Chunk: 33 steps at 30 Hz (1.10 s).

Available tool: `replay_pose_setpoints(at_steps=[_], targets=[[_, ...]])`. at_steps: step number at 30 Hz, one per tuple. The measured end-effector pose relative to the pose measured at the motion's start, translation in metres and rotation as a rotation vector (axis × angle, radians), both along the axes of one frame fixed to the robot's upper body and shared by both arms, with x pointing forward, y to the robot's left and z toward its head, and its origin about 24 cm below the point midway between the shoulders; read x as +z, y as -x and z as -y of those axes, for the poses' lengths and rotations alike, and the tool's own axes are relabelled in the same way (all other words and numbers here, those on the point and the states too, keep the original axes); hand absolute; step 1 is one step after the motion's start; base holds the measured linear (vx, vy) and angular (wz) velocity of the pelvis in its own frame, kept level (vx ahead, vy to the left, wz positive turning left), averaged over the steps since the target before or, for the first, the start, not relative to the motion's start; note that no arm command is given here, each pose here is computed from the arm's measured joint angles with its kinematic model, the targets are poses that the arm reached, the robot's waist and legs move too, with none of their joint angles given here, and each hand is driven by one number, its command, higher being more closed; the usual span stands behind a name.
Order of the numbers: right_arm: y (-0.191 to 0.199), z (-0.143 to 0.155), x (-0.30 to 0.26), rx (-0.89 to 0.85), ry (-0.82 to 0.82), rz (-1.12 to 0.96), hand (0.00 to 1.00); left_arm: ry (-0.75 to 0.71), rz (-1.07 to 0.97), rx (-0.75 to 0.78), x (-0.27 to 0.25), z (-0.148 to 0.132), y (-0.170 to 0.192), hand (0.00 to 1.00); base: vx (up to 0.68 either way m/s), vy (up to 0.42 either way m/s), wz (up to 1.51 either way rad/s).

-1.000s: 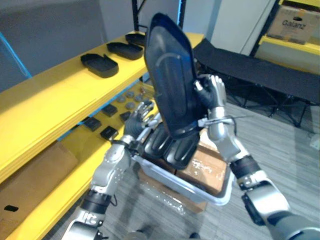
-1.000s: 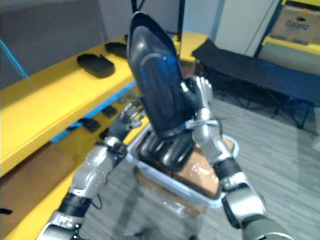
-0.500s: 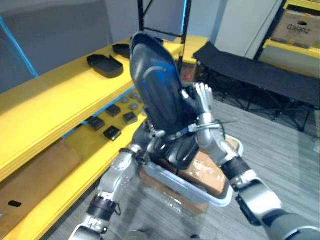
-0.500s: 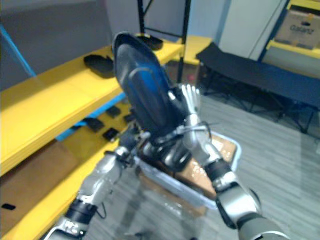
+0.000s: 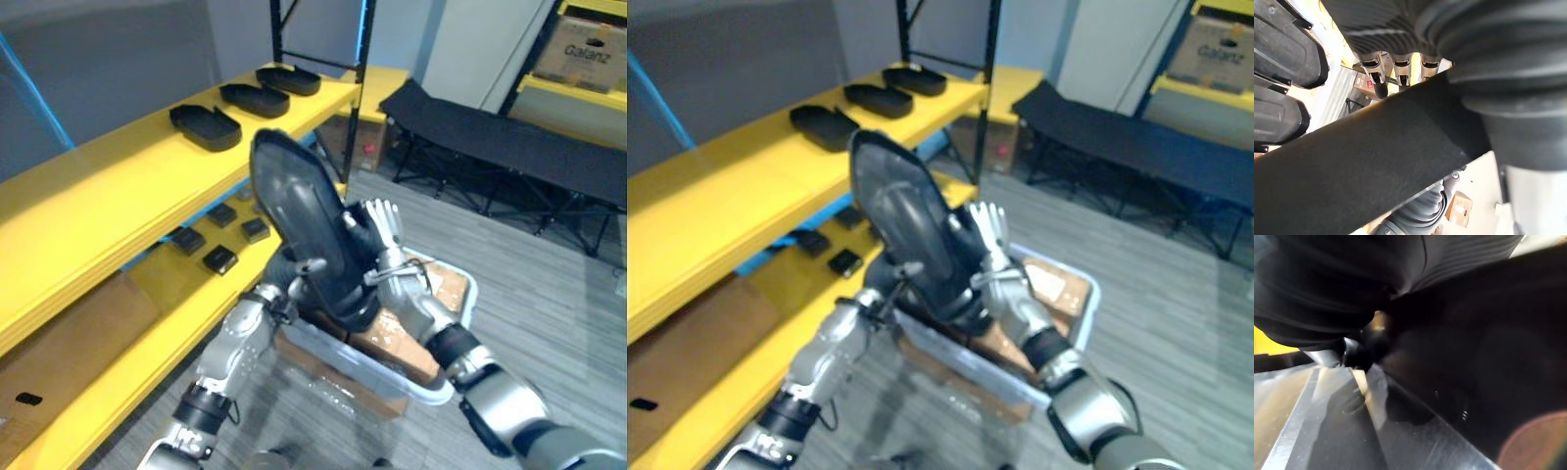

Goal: Walk over and take plastic housings, then place them on the shelf

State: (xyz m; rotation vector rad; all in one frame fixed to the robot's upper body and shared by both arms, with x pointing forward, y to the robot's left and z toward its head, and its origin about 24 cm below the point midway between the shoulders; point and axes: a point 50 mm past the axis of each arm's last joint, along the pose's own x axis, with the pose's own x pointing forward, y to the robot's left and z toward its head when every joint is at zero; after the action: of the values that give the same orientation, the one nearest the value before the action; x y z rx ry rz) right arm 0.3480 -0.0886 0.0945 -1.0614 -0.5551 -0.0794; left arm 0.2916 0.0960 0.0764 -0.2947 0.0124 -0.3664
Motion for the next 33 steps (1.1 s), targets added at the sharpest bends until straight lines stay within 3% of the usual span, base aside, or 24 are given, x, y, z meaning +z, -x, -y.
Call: replay_pose_setpoints(at_steps=[10,18,33], targets=[[0.014,0.000,-0.020,-0.016,-0.036,0.022,1.00,-0.165,-0.049,0.090,-0.025,-0.010,0.005,1.00,0.00,0.000,0.00],[0.021,-0.013,-0.007,0.046,-0.140,0.085,1.00,-0.280,0.044,0.288,-0.020,-0.028,0.004,1.00,-0.01,-0.001,0.00],[0.035,-0.026,0.022,0.182,-0.363,0.204,1.00,-0.190,0.256,0.434,0.015,-0.038,0.011,1.00,0.00,-0.001,-0.01]])
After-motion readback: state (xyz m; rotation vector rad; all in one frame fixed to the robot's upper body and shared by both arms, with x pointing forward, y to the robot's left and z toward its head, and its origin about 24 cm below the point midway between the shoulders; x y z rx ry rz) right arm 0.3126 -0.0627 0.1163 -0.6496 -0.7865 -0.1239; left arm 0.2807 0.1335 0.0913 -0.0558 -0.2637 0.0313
